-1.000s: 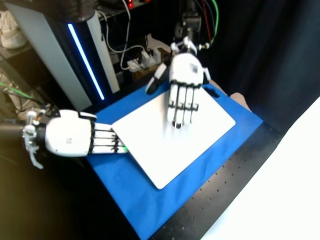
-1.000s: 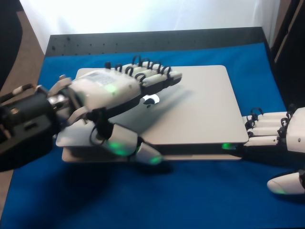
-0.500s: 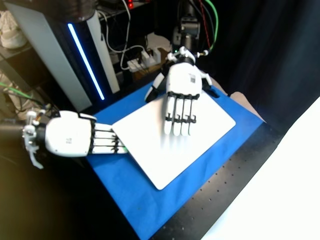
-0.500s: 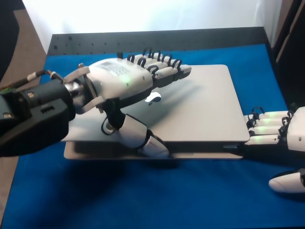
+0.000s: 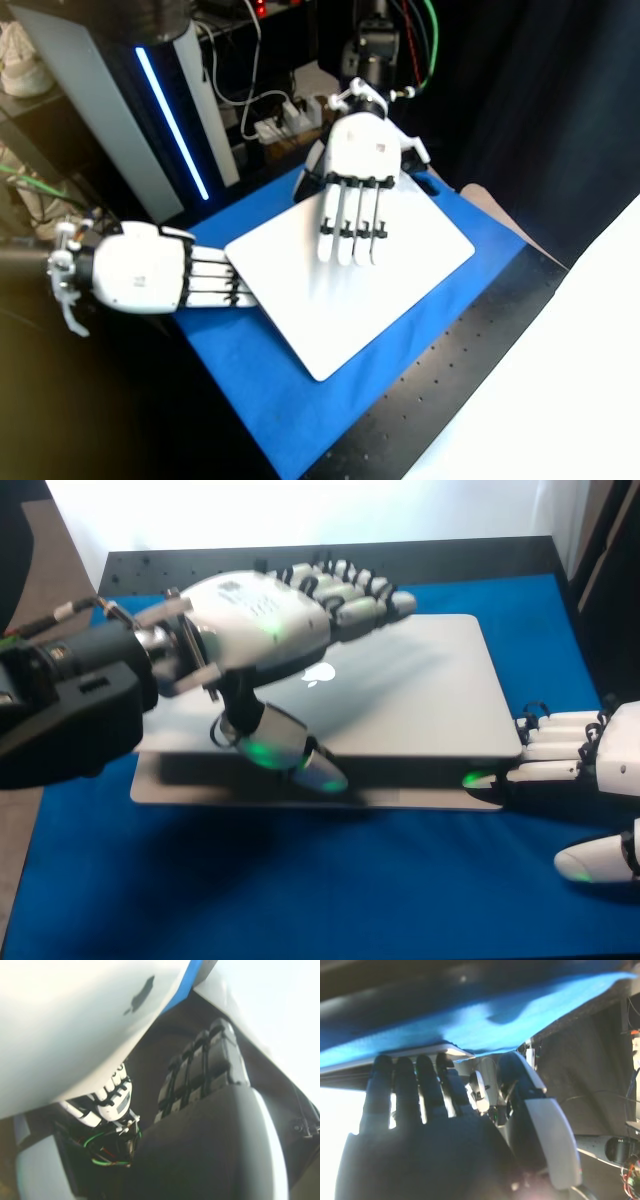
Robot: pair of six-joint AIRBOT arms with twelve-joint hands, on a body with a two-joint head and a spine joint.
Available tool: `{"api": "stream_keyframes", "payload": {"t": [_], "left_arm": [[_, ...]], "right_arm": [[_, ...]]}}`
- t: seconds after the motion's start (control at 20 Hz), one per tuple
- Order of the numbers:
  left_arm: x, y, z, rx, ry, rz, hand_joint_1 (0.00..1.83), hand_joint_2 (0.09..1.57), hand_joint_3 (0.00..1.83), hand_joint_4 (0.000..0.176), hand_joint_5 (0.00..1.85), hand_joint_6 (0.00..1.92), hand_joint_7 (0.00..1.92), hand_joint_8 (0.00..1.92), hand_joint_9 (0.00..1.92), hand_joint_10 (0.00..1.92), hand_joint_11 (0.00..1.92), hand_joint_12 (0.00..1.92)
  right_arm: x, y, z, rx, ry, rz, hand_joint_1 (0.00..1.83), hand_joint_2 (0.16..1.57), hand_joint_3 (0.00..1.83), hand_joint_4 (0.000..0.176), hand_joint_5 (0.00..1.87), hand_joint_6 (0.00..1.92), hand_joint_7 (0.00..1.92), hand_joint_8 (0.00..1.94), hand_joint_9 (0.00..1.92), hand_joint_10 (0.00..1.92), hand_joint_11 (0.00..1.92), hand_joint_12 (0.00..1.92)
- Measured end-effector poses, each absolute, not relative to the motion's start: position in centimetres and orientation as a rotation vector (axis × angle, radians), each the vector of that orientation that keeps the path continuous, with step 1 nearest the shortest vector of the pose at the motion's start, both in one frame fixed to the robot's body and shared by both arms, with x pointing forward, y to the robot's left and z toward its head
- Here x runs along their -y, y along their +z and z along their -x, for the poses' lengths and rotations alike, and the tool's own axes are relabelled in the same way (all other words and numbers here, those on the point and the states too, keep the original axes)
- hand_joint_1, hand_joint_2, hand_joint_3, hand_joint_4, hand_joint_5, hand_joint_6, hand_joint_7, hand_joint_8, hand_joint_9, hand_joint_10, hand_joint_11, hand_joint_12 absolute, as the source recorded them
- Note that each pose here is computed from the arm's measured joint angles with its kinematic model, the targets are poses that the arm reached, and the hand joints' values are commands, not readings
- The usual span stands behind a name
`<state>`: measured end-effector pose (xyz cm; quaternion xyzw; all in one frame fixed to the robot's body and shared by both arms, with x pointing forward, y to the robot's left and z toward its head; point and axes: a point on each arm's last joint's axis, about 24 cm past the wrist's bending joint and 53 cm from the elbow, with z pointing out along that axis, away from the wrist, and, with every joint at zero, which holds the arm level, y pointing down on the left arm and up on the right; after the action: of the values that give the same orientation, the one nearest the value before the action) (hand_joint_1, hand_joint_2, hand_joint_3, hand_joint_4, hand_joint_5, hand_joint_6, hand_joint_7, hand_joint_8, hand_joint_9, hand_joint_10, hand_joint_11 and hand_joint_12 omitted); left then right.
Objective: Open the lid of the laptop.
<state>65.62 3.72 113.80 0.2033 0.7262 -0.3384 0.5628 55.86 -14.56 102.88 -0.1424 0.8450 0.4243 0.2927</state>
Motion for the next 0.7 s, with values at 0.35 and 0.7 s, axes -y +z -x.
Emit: {"api": "stream_keyframes", "payload": {"t": [0.35, 0.7], "left_arm": [[-3.4, 116.7, -66.4, -1.633, -0.780, -0.482, 1.04, 1.07, 0.00, 0.000, 0.00, 0.00, 0.00, 0.00, 0.00, 0.00, 0.00, 0.00], [-3.5, 119.5, -67.6, -1.565, -0.784, -0.441, 1.02, 1.08, 0.00, 0.000, 0.00, 0.00, 0.00, 0.00, 0.00, 0.00, 0.00, 0.00]], "right_arm": [[14.4, 102.7, -55.9, -2.253, 1.128, 0.379, 0.00, 1.37, 0.00, 0.000, 0.04, 0.01, 0.01, 0.00, 0.00, 0.00, 0.00, 0.00], [14.3, 102.6, -55.8, -2.260, 1.132, 0.376, 0.08, 1.36, 0.00, 0.000, 0.08, 0.01, 0.03, 0.00, 0.00, 0.00, 0.00, 0.00]]}}
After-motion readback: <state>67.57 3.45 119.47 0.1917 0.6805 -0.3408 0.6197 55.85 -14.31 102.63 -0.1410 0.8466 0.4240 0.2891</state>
